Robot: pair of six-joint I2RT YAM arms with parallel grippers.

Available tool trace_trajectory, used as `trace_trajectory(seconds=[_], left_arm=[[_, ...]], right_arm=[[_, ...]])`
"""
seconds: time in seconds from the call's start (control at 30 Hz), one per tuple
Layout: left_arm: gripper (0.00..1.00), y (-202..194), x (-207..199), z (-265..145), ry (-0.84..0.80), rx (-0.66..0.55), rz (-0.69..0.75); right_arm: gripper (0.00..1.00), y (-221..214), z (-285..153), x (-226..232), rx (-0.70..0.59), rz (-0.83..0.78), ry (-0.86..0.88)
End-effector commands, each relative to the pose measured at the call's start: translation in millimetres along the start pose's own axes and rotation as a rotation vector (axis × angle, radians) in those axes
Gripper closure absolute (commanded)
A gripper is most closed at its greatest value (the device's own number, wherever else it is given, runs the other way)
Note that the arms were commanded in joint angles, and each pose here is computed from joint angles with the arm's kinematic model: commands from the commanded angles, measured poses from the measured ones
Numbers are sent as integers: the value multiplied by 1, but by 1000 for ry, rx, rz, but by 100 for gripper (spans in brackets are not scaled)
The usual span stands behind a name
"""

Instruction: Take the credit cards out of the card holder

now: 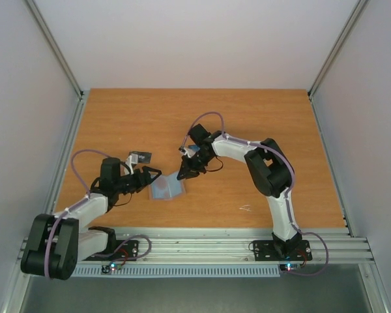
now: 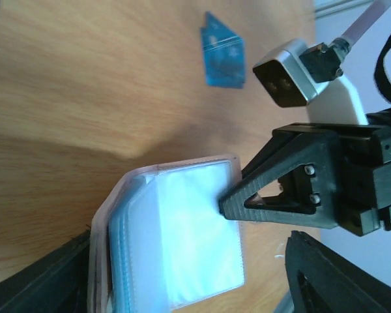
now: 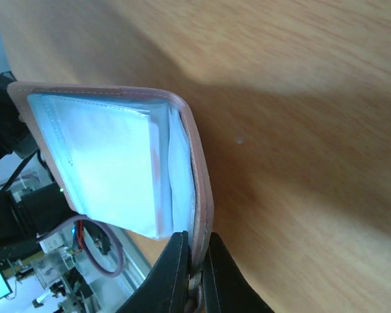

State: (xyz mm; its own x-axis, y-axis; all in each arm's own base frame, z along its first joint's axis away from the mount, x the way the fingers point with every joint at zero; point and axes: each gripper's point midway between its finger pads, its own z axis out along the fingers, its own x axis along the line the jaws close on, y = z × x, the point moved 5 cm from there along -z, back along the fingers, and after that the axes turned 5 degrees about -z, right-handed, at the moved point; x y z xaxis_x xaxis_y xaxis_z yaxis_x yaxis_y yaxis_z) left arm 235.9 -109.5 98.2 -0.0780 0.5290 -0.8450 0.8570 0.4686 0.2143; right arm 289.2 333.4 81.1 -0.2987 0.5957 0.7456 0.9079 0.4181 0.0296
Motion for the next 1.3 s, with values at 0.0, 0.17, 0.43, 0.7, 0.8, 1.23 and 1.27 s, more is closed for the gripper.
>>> trace_trajectory(seconds=[0.0,0.17,0.43,0.7,0.8,1.23,1.27], left_arm=[[21,9,-35,-15,-170,-25,120],[17,12,-94,-45,-415,-9,327],[13,7,-186,-118,-543,-156,654],[42,-8,-231,-159,-656,-211,800],[67,-7,-236,-164,-654,-239,787],[100,30,-176,-151,-123,-459,532],[100,29,-177,-152,-128,-460,553]], right_arm=[[99,8,-52,52,-109,-172,58],[99,-1,-111,102,-176,-353,57],[99,-35,-207,208,-314,-751,271],[99,-58,-246,252,-386,-941,348],[99,-60,-248,257,-389,-946,358],[44,-23,-298,197,-688,-549,-506],[44,-26,-298,200,-700,-553,-592]])
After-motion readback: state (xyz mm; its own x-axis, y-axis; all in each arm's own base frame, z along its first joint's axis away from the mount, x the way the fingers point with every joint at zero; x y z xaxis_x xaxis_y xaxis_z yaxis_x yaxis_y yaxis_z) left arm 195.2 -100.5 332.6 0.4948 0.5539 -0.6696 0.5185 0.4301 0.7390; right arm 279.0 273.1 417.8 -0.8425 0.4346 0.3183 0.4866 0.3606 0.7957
